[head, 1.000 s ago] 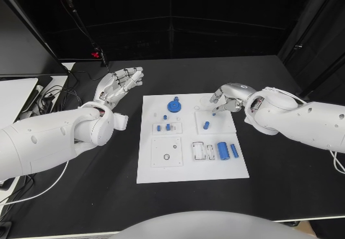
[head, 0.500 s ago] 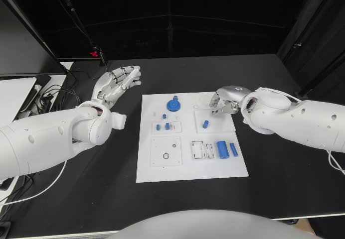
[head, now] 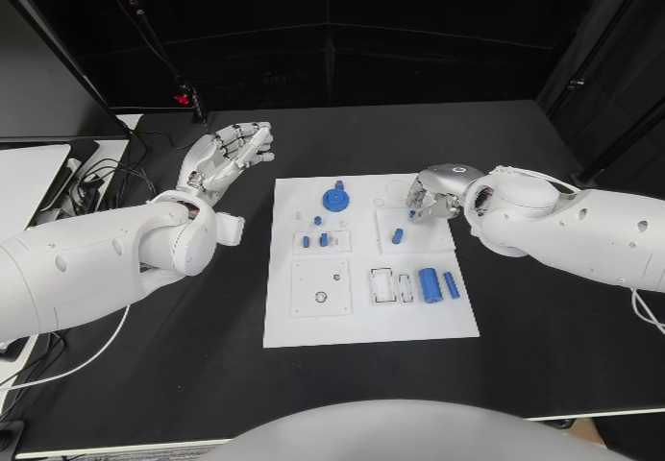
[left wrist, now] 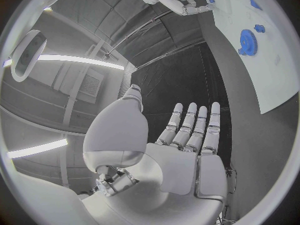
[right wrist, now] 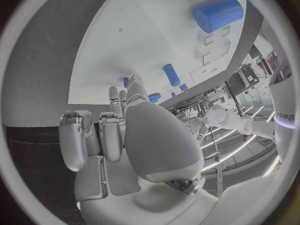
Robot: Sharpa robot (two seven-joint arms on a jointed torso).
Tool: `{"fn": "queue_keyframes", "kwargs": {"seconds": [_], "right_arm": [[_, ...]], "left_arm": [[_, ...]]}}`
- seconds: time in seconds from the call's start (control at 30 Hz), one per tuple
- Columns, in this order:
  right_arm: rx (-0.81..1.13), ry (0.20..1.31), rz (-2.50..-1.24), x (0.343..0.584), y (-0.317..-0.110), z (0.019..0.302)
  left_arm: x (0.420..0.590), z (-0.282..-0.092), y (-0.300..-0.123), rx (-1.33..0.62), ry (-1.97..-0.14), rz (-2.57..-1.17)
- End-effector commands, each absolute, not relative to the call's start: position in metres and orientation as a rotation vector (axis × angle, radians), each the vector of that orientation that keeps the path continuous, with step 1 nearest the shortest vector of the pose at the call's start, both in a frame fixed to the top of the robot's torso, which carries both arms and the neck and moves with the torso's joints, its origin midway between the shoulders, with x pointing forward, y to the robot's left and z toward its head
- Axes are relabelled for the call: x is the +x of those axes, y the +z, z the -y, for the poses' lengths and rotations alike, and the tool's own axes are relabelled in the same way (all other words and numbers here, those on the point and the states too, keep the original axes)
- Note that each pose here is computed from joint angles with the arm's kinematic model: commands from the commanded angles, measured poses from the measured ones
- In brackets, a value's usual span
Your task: Assemble the parts on the task board
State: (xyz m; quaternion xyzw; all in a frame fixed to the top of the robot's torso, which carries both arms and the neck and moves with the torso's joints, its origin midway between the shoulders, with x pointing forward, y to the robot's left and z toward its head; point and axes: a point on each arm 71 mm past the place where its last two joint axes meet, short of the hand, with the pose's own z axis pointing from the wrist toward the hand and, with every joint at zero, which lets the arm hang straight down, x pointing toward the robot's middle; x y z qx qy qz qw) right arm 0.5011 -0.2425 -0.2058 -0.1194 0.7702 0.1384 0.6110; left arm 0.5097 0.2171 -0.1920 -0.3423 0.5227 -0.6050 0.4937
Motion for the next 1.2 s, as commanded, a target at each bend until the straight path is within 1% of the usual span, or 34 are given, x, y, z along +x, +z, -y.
{"fn": "queue_keyframes", "kwargs": {"seconds": [0.03,0.47,0.83,1.2], "right_arm": [[-0.294,0.287,-1.791,0.5019,-0.2066,0.2419],[-0.297,0.269,-1.82,0.5012,-0.2092,0.236],[-0.285,0.239,-1.834,0.5016,-0.2104,0.2368],[-0.298,0.223,-1.813,0.5014,-0.2092,0.234]], "left_arm": [[0.5082,-0.2166,-0.1851,-0.776,-1.517,-1.194],[0.5085,-0.2169,-0.1855,-0.78,-1.512,-1.198],[0.5085,-0.2166,-0.1856,-0.781,-1.514,-1.2],[0.5085,-0.2165,-0.1858,-0.782,-1.516,-1.203]]}}
